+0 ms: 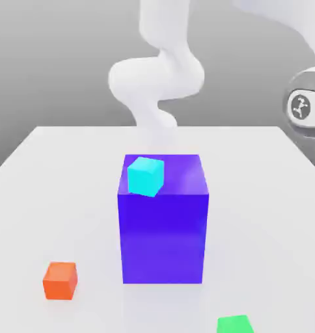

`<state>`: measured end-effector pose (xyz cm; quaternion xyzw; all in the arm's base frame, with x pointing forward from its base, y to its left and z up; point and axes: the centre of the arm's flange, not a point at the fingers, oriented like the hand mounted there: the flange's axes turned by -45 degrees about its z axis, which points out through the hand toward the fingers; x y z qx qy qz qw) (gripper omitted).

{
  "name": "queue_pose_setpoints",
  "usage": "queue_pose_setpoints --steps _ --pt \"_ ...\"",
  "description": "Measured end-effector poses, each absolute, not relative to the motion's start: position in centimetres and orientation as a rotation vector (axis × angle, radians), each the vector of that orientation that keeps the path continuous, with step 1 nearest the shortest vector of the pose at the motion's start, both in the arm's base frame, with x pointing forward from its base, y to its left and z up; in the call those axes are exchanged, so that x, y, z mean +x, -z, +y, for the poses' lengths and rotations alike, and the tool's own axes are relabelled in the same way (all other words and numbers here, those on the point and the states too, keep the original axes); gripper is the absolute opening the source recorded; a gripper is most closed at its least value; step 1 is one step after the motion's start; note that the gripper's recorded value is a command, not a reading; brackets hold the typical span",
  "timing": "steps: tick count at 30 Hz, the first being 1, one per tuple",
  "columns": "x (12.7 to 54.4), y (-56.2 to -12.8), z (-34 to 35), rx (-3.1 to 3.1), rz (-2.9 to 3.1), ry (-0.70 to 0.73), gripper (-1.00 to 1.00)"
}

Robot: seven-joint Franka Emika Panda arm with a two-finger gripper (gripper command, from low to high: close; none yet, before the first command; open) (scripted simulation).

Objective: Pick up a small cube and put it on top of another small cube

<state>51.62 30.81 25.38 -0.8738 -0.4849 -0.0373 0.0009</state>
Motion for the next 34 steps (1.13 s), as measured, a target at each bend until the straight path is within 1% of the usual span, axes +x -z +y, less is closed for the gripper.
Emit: queue_pose_setpoints --steps 3,6,7,12,13,15,18,22,26,28,30,31,34 --pt "50.1 -20.0 33.0 -2.680 -1.639 0.024 0.00" --pt "49.8 -15.0 33.5 -2.665 -1.664 0.003 0.00" --pt "49.8 -13.6 33.5 -2.664 -1.665 0.002 -1.00" --pt "49.7 -13.6 33.5 -2.663 -1.665 0.000 -1.00" --pt "49.7 -12.9 33.5 -2.662 -1.666 -0.001 -1.00" --pt "49.7 -14.4 33.6 -2.662 -1.667 -0.001 -1.00" --pt "49.9 -18.6 33.1 -2.671 -1.652 -0.002 -1.00" --pt "51.8 -21.5 25.0 -2.813 -1.398 -0.002 -1.00" --pt "52.3 -23.8 15.9 -2.944 -1.094 -0.002 -1.00" --pt "52.3 -22.6 13.8 -2.970 -1.019 -0.002 -1.00" --pt "52.2 -20.0 13.3 -2.977 -1.000 -0.001 -1.00" --pt "52.2 -18.7 13.2 -2.978 -0.997 -0.001 1.00" --pt "52.2 -18.7 13.2 -2.978 -0.997 -0.001 1.00"
